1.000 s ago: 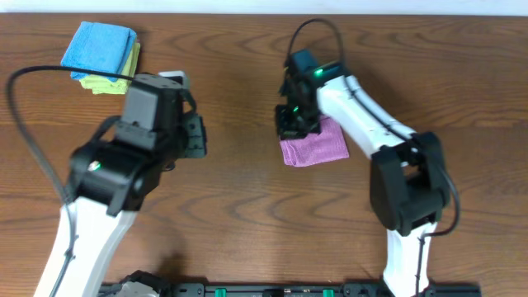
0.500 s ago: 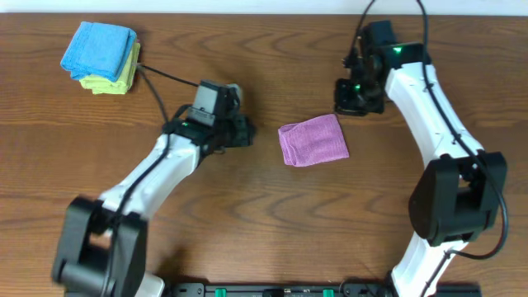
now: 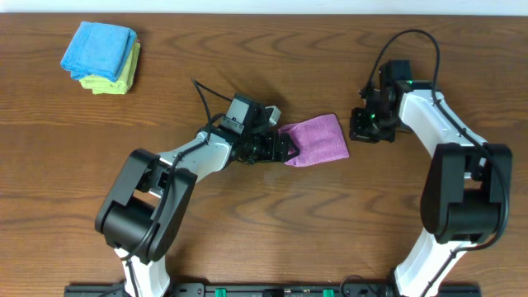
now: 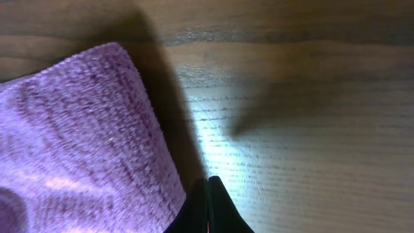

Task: Fold the cloth
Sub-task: 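Grasp the folded purple cloth with the left gripper, then carry the purple cloth with the left gripper onto the cloth stack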

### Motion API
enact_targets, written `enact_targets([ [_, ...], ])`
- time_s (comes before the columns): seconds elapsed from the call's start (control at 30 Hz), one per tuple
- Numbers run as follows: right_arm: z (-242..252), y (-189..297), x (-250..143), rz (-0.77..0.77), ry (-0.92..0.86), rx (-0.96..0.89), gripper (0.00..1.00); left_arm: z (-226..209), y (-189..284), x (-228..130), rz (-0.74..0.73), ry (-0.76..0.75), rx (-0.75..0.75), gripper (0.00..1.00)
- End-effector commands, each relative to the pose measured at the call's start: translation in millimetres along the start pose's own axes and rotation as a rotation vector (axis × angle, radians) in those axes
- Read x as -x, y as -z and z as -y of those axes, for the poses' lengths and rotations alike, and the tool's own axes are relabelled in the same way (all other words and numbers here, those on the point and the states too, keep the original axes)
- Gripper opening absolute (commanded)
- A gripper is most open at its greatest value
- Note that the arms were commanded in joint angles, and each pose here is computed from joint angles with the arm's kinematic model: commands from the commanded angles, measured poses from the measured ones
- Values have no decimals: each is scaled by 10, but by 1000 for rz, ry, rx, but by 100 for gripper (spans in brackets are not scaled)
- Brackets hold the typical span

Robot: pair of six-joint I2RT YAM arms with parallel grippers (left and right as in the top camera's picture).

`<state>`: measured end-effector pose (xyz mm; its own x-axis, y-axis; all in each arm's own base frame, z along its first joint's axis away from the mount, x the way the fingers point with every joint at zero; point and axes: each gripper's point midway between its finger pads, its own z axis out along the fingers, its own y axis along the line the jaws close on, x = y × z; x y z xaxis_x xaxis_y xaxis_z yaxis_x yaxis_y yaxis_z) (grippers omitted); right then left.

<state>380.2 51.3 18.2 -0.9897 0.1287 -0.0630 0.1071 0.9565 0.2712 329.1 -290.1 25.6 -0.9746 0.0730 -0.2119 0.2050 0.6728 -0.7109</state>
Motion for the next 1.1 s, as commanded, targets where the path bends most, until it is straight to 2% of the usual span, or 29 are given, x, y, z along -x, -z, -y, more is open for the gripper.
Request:
enact_targets([
  [0.0, -48, -63, -25, -3, -3, 19, 2, -35, -118, -76, -35, 58, -28, 82],
  [0.37, -454, -350, -81, -25, 54, 58, 2, -65, -302, -206, -80, 95, -37, 83],
  [0.53, -493, -365, -70, -17, 55, 53, 2, -65, -303, -209, -81, 107, -36, 80],
  [0.6, -429, -349, -58, -18, 33, 51, 2, -75, -302, -223, -86, 111, -32, 72],
  [0.63, -395, -341, -54, -19, 23, 50, 1, -79, -302, -230, -88, 114, -30, 64],
  [0.7, -335, -326, -49, -21, 5, 47, 1, -88, -299, -237, -91, 118, -27, 41],
  [0.73, -291, -313, -51, -26, -8, 44, 2, -96, -293, -230, -89, 120, -27, 18],
  [0.77, -258, -299, -54, -30, -18, 42, 1, -102, -288, -222, -87, 127, -27, 6],
  [0.93, -105, -184, -68, -58, -61, 32, 2, -92, -213, -70, -53, 168, -70, 6],
  [1.07, -62, 17, -15, -46, -55, 32, 2, 201, 14, 348, 29, 138, -204, 6],
])
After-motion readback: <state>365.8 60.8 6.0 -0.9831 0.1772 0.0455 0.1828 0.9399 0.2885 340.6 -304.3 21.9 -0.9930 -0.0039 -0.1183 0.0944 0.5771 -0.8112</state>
